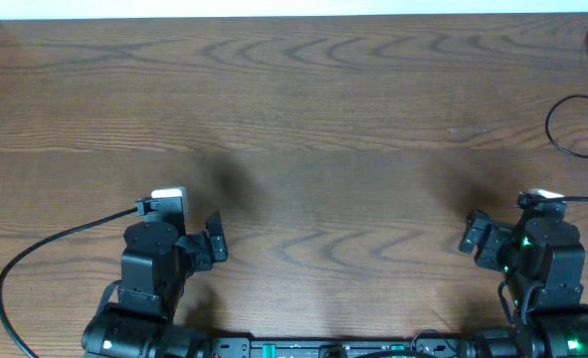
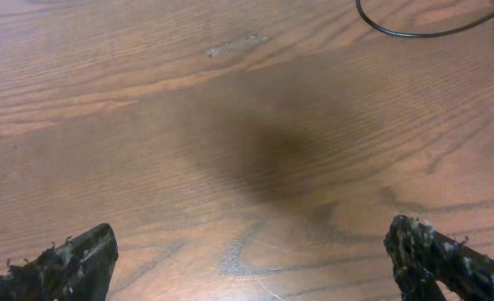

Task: Untangle cables

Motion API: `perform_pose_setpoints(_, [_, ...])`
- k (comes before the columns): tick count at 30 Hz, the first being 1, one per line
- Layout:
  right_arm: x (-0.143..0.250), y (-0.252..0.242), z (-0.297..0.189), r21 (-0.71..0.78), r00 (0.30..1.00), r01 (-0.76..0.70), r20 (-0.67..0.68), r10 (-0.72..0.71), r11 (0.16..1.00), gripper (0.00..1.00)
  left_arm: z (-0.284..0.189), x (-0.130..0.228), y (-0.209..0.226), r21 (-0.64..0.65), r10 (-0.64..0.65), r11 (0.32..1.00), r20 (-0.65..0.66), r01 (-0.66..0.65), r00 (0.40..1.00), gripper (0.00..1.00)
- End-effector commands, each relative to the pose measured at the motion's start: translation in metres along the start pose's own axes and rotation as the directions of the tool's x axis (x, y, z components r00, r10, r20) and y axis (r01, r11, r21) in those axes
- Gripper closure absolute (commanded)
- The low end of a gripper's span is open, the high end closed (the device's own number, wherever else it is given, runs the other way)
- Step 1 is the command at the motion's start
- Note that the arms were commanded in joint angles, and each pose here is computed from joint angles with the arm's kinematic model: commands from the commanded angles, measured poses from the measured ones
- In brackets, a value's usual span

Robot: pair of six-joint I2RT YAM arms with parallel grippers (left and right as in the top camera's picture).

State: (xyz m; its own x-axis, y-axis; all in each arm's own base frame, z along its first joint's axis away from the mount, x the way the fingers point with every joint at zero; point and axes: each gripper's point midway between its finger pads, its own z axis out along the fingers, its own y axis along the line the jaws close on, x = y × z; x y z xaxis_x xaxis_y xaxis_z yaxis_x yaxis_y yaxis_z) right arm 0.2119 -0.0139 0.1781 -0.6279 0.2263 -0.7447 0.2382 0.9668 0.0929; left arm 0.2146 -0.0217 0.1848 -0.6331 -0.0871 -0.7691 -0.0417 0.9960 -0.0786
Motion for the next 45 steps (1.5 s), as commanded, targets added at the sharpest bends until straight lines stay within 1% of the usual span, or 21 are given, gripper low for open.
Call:
perform_pose_setpoints(1, [-0.0007, -0.0017, -0.0003, 0.011, 1.000, -0.006, 0.007, 0.006, 1.000, 0.01, -0.0011, -0.0015, 0.0051, -0.025, -0.017, 1.000, 0.012, 0.018, 1.000, 0.03])
perform_pose_setpoints(7, [-0.0035, -0.0030, -0.0003, 0.020, 1.000, -0.009, 0.020, 0.008, 1.000, 0.01, -0.0011, -0.0014, 0.0050, -0.025, -0.021, 0.999, 0.012, 0.021, 1.000, 0.03])
perform_pose_setpoints(24, [0.0038, -0.0049, -0.0003, 0.027, 1.000, -0.002, -0.010, 0.003, 1.000, 0.01, -0.0010, -0.0004, 0.0052, -0.026, -0.020, 0.999, 0.008, 0.021, 1.000, 0.02])
perform_pose_setpoints(45, [0.0040, -0.0049, -0.0003, 0.027, 1.000, -0.002, -0.011, 0.002, 1.000, 0.01, -0.0010, -0.0004, 0.0052, -0.026, -0.020, 0.999, 0.008, 0.021, 1.000, 0.02])
